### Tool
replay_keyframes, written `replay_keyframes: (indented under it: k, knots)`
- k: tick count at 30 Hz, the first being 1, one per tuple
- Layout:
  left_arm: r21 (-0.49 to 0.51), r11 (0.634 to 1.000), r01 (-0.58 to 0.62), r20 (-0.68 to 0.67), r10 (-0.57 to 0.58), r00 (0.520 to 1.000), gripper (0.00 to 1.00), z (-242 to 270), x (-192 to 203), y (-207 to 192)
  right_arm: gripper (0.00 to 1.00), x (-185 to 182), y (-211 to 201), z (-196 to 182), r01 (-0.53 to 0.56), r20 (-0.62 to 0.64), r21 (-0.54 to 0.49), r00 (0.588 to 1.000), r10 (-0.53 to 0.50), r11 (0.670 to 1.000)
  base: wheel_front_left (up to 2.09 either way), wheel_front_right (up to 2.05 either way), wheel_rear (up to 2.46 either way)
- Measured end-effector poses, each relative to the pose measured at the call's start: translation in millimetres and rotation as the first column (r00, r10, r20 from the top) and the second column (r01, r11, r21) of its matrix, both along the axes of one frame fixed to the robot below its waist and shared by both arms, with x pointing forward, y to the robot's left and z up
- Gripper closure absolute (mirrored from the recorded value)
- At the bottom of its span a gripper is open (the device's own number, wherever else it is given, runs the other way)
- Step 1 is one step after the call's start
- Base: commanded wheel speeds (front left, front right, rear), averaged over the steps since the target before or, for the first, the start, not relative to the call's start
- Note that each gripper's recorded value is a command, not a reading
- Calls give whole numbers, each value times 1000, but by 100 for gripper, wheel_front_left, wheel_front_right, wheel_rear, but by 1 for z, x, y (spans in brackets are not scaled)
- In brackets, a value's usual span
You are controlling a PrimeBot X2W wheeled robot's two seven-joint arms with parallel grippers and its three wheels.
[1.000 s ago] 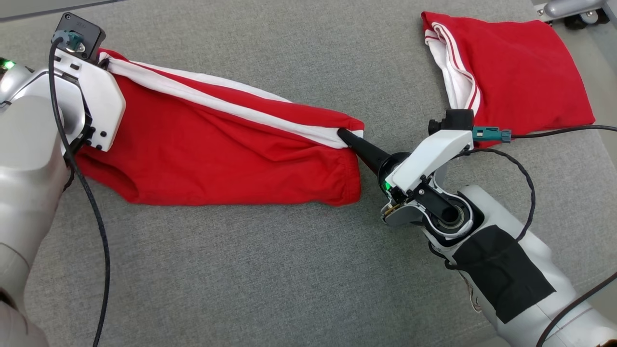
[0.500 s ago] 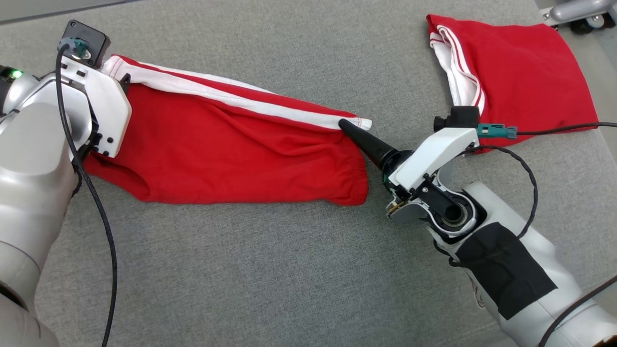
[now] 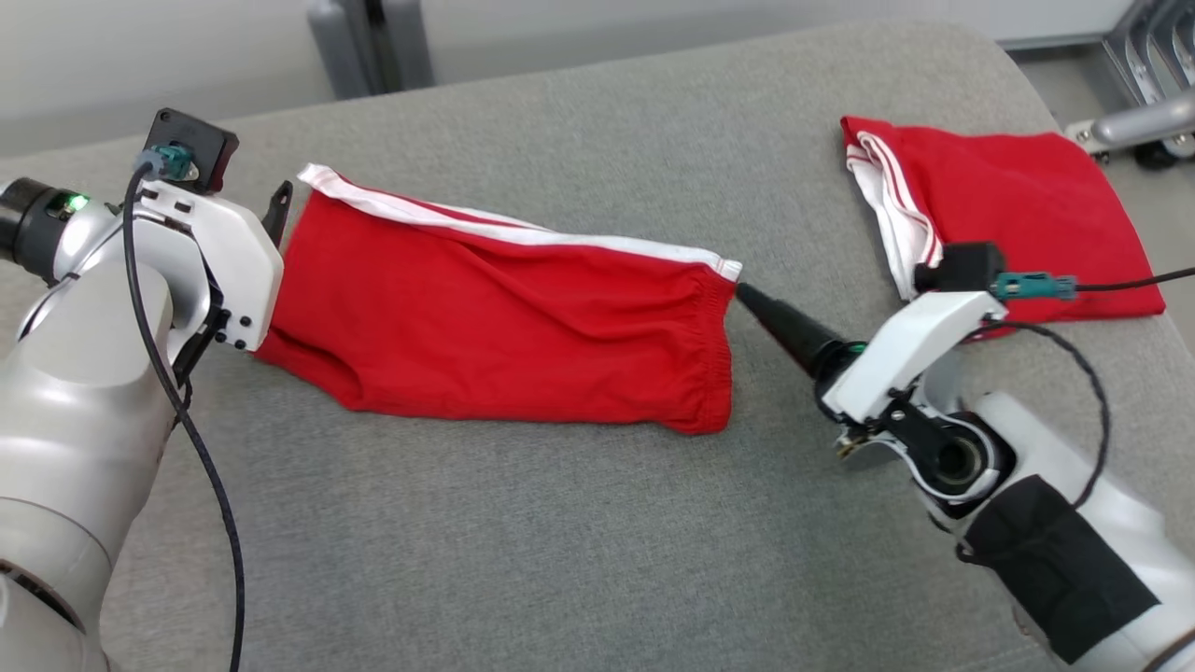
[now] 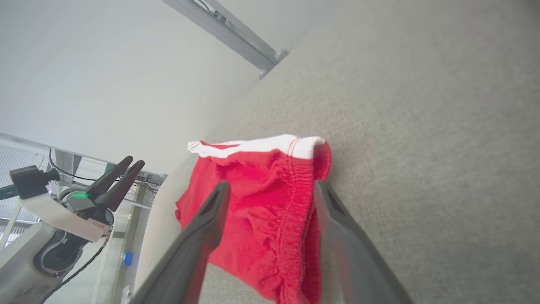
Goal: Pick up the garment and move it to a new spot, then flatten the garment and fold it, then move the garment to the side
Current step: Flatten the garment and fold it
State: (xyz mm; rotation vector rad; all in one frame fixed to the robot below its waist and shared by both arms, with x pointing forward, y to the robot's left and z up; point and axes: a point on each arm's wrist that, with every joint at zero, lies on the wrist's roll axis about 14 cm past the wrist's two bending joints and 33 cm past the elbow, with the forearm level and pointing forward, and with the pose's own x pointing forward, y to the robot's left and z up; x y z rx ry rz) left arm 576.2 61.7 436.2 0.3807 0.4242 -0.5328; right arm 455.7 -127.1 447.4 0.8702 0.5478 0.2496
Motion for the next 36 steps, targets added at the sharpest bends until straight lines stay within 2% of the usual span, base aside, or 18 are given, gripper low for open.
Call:
replay_keyframes:
  k: [5,8,10,13,16,19,21,24,28,31,36]
  knots:
    - [-68,997,-23,101,30,994,0,38,-8,10,0,3,-16,33,46,171,-86,985,-31,995,0,0,0]
    - [-125,991,-44,145,62,987,0,56,-16,18,0,6,-32,54,107,309,-173,950,-49,979,0,0,0]
    - [-174,983,-62,179,94,979,0,71,-21,23,0,7,-43,65,176,386,-184,918,-93,967,0,0,0]
    - [-217,971,-97,212,144,967,0,86,-30,35,0,5,-46,69,195,444,-253,893,-65,948,0,0,0]
    - [-309,944,-115,267,202,942,0,114,-39,41,0,5,-44,83,211,506,-289,861,-37,934,0,0,0]
    - [-391,910,-138,314,273,909,0,134,-55,57,0,3,-50,110,273,590,-260,804,-71,926,0,0,0]
    - [-433,888,-155,325,314,892,0,133,-74,65,0,-6,-50,110,299,609,-252,788,-90,920,0,0,0]
    - [-511,839,-186,336,394,856,0,135,-103,80,0,-21,-43,101,308,619,-280,782,-74,909,0,0,0]
    - [-581,789,-199,346,461,817,0,132,-143,91,0,-37,-30,88,303,607,-279,791,-77,911,0,0,0]
    - [-635,737,-232,332,531,780,0,129,-166,99,0,-44,-26,82,304,603,-285,794,-77,909,0,0,0]
    - [-661,702,-266,331,590,736,0,122,-193,106,0,-54,-19,75,305,598,-298,798,-73,905,0,0,0]
